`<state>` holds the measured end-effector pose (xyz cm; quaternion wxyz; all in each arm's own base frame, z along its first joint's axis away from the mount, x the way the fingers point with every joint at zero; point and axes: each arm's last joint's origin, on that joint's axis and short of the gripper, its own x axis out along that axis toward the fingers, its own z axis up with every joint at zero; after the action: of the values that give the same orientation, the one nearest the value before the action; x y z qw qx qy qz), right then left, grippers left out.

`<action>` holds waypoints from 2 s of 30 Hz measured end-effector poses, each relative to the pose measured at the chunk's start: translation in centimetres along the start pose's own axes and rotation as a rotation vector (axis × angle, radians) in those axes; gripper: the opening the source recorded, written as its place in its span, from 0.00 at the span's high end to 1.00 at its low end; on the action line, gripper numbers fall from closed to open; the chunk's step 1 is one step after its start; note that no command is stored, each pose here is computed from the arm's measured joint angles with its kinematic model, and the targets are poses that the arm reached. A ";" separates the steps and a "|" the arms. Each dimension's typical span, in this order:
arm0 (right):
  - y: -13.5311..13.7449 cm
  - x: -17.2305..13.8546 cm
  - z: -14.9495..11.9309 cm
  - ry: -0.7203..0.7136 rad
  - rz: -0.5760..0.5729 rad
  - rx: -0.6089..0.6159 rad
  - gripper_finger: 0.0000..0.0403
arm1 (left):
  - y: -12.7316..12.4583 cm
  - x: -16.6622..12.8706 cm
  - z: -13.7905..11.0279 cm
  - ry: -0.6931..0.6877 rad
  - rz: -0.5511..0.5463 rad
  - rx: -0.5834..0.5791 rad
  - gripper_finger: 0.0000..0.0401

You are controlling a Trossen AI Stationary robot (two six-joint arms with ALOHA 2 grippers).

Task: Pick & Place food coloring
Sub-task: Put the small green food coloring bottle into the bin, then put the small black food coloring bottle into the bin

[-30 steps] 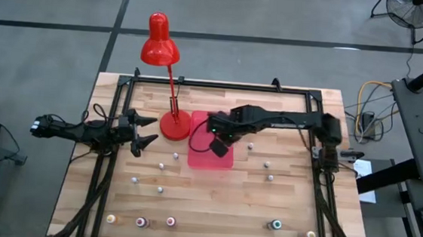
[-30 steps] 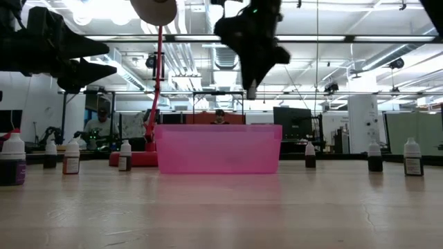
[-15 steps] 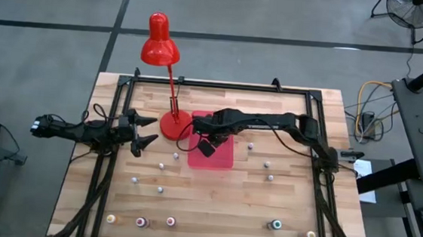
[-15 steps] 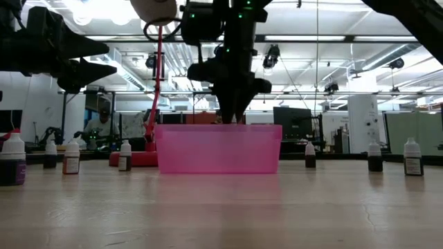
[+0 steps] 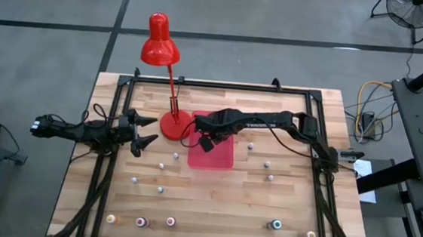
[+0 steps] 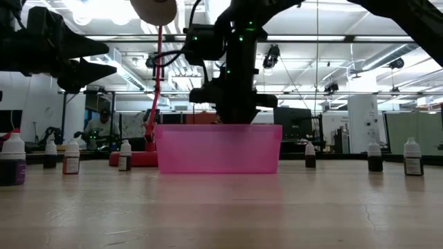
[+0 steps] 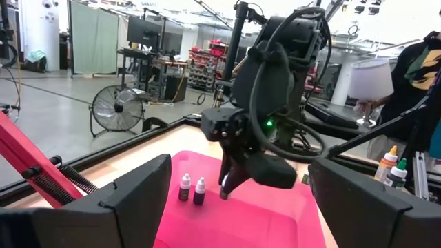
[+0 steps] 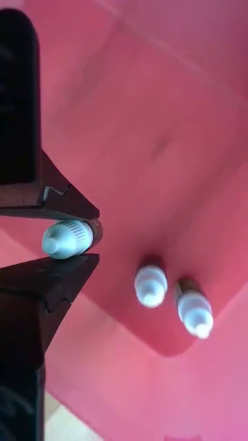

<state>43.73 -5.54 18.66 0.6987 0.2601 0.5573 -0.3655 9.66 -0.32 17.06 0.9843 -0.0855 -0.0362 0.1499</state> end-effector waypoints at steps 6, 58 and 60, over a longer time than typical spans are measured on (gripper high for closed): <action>-0.3 1.1 0.2 -0.015 0.018 0.030 0.84 | 0.0 0.0 0.0 0.000 0.001 0.000 0.22; 1.3 -7.2 -0.5 -0.076 -0.052 -0.221 0.41 | 0.0 0.0 0.0 0.000 -0.001 0.000 0.22; 1.5 -8.5 -1.3 -0.057 -0.071 -0.260 0.36 | 0.0 0.0 0.0 0.000 -0.001 0.000 0.22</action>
<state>43.18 -1.79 26.47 0.7287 0.1372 0.5888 -0.3217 9.66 -0.32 17.06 0.9844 -0.0854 -0.0361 0.1496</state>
